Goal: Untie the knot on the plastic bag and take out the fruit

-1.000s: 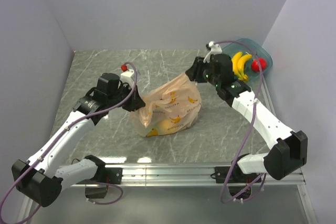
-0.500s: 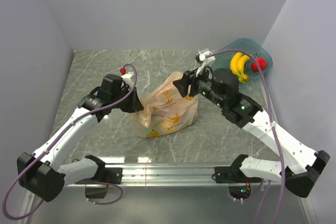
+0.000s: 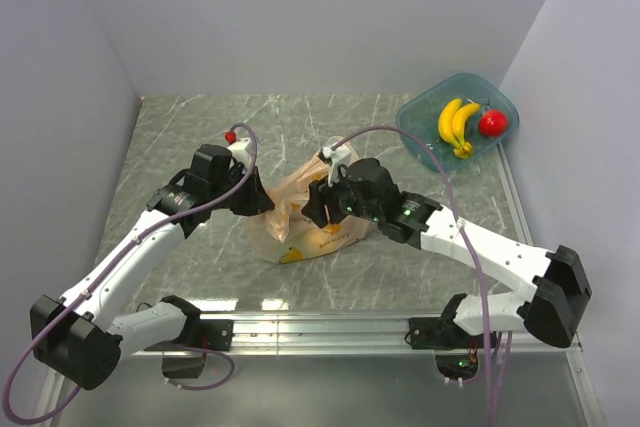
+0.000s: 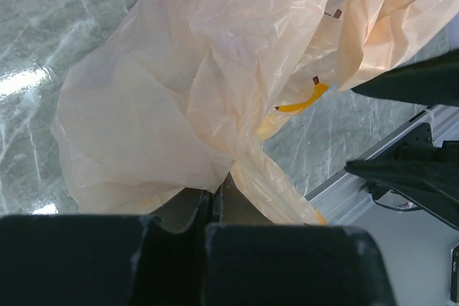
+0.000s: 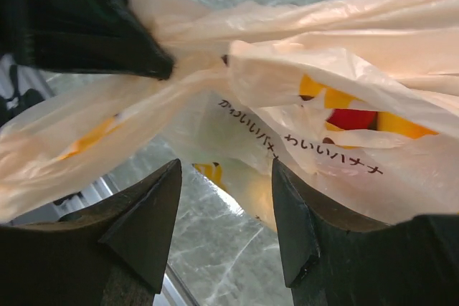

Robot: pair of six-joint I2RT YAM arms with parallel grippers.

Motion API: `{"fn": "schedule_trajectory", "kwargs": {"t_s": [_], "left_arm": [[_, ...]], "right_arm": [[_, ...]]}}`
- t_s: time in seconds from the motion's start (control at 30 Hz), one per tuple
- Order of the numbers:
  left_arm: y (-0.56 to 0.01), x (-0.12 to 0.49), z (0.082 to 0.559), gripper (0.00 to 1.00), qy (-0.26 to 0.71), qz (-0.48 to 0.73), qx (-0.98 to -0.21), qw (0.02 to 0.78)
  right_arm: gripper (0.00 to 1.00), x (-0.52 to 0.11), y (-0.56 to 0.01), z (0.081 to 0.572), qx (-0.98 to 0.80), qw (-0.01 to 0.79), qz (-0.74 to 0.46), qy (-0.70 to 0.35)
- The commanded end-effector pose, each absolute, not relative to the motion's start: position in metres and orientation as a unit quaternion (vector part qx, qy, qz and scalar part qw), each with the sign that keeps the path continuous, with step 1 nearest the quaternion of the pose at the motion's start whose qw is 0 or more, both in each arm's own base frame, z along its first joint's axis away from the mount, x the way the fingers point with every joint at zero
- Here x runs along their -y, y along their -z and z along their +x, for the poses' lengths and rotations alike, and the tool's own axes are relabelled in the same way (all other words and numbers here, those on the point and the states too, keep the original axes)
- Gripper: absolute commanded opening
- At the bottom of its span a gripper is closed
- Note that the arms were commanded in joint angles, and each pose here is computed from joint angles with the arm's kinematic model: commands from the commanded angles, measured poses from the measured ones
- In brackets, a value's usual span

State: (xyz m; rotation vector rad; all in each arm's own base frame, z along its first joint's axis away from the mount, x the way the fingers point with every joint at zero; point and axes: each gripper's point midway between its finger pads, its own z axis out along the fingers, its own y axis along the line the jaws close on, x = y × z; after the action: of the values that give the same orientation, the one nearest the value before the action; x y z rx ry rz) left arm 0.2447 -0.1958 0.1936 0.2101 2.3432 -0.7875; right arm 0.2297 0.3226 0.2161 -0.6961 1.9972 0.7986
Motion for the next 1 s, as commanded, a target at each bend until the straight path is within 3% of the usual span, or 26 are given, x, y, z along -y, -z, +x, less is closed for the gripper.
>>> {"fn": "schedule_trajectory", "kwargs": {"t_s": [0.0, 0.27, 0.57, 0.67, 0.77, 0.83, 0.97], "left_arm": [[-0.205, 0.198, 0.247, 0.01, 0.313, 0.080, -0.883, 0.341], [-0.200, 0.198, 0.242, 0.01, 0.316, 0.078, -0.884, 0.336], [-0.196, 0.191, 0.249, 0.01, 0.301, 0.053, -0.884, 0.354], [-0.198, 0.188, 0.253, 0.08, 0.296, 0.041, -0.880, 0.370], [-0.198, 0.180, 0.260, 0.21, 0.284, 0.010, -0.875, 0.393], [-0.191, 0.172, 0.265, 0.27, 0.271, -0.024, -0.874, 0.403], [-0.182, 0.167, 0.272, 0.28, 0.274, -0.075, -0.861, 0.421]], "right_arm": [[0.60, -0.338, -0.252, 0.254, -0.767, 0.492, -0.233, -0.339], [0.60, -0.344, -0.246, 0.301, -0.777, 0.534, -0.189, -0.275], [0.61, -0.356, -0.180, 0.302, -0.816, 0.473, -0.222, -0.248], [0.61, -0.347, -0.161, 0.298, -0.828, 0.459, -0.229, -0.228], [0.56, -0.332, -0.141, 0.287, -0.843, 0.434, -0.244, -0.206], [0.45, -0.323, -0.130, 0.273, -0.848, 0.414, -0.260, -0.203], [0.32, -0.308, -0.111, 0.246, -0.859, 0.373, -0.286, -0.204]]}}
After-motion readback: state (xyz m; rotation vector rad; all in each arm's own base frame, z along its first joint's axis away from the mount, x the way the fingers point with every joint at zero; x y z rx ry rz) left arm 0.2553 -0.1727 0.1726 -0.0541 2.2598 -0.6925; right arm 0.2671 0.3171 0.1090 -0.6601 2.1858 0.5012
